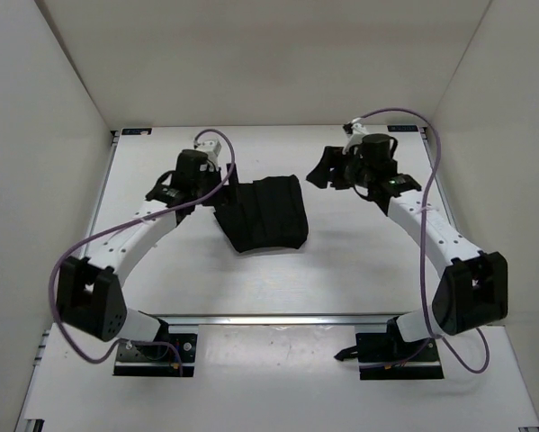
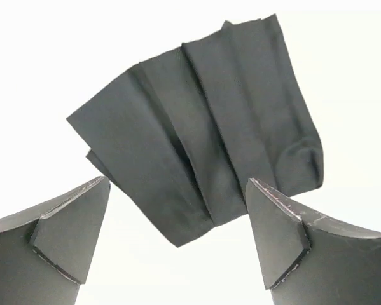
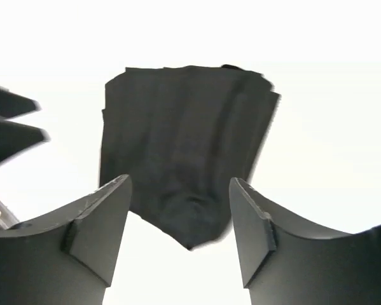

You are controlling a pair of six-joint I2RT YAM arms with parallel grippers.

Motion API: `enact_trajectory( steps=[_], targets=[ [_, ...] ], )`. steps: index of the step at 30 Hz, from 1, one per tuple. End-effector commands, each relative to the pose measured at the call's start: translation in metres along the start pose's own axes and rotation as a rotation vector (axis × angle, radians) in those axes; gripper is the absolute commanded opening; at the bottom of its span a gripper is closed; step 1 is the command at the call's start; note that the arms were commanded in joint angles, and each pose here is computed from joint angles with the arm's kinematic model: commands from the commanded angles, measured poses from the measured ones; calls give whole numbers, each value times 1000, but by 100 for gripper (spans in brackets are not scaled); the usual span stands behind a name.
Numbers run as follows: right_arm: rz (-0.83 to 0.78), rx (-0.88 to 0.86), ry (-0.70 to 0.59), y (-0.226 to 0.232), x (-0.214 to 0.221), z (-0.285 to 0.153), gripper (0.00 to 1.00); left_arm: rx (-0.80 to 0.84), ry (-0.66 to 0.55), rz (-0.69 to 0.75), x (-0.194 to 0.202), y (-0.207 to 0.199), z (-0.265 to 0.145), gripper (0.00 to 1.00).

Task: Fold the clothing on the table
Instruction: Fold the skirt

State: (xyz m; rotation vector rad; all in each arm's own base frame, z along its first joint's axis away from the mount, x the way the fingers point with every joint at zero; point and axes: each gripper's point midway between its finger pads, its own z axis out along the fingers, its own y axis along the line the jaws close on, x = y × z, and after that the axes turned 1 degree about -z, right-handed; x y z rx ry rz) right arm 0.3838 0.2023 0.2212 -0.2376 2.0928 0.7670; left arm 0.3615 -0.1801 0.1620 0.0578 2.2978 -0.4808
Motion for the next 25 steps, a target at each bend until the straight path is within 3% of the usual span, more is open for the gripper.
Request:
enact_trajectory(
  steps=[1,5,10,14,18,25],
  targets=[
    [99,167,148,-55,33,-24,61,-21,-34,101,-24,8,-36,98],
    [70,325,224,-87,59,-42,75,-103,1,97,-14,37,-46,99],
    [-13,342,161,-76,67,-53,83,-163,71,63,19,61,-44,98],
    [16,339,159,-81,80,-58,99,-142,93,38,44,64,-40,99],
    [49,326,229,-87,106,-60,99,-136,93,32,56,63,-44,99],
    [58,310,231,-88,116,-60,99,-148,87,40,60,67,-44,99]
  ],
)
